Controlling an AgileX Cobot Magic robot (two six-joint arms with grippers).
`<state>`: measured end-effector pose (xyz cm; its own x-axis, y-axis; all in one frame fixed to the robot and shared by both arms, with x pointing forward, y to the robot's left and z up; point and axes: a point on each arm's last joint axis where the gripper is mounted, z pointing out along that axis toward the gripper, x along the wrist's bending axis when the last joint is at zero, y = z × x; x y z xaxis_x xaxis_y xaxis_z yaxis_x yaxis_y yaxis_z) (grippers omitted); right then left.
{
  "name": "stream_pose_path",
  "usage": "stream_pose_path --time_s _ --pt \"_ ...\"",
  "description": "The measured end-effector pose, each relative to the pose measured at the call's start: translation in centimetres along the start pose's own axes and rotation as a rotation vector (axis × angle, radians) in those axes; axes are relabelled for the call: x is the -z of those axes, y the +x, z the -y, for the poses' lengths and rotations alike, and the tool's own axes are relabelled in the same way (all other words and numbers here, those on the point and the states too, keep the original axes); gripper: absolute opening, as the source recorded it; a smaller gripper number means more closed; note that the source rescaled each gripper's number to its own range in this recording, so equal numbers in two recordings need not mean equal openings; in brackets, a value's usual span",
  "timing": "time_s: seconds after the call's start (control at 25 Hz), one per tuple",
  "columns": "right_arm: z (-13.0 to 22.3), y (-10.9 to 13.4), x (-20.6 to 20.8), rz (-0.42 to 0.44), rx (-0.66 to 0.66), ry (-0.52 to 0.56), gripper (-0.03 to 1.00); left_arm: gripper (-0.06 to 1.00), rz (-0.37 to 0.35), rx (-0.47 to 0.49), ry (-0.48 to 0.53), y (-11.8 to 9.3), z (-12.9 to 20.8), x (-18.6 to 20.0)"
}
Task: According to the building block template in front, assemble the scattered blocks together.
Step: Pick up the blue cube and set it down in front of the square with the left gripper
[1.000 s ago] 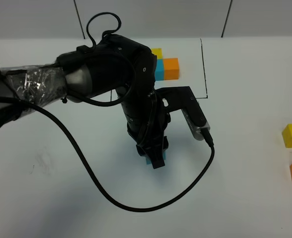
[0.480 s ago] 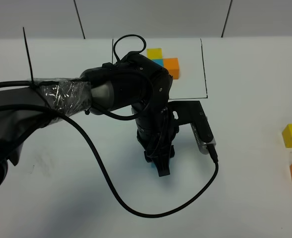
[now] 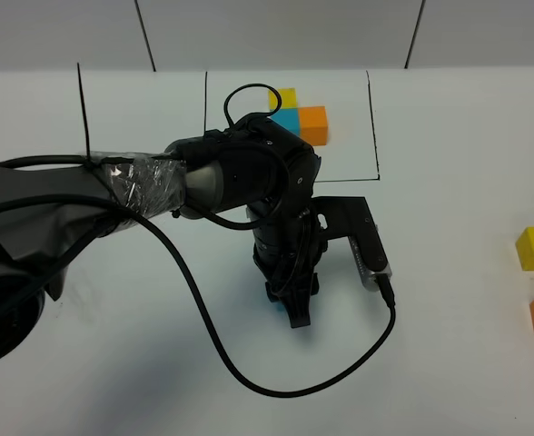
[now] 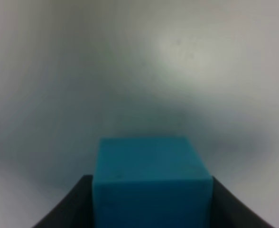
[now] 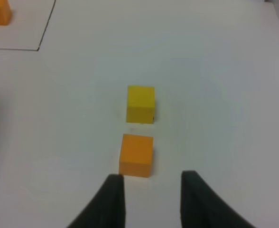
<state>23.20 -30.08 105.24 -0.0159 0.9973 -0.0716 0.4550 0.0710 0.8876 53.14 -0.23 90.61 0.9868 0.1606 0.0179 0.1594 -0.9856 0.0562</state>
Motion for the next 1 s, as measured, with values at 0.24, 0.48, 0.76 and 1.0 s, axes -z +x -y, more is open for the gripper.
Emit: stream_pose_path --time_s 0.24,0.48,0.76,1.0 --pt "0.00 0.00 0.00 0.000 0.000 0.000 0.00 0.01 -0.023 -0.052 -0.032 -0.07 -0.52 -0.14" --pt "0.00 0.00 0.00 0.000 0.000 0.000 0.00 0.01 -0.027 -0.076 -0.041 -0.07 -0.62 -0.13" --pt "0.00 0.00 0.00 0.000 0.000 0.000 0.00 0.01 0.009 -0.102 -0.078 -0.42 -0.94 -0.13" --pt "0.00 0.00 0.00 0.000 0.000 0.000 0.00 0.01 0.022 -0.128 -0.081 -0.52 -1.00 -0.44"
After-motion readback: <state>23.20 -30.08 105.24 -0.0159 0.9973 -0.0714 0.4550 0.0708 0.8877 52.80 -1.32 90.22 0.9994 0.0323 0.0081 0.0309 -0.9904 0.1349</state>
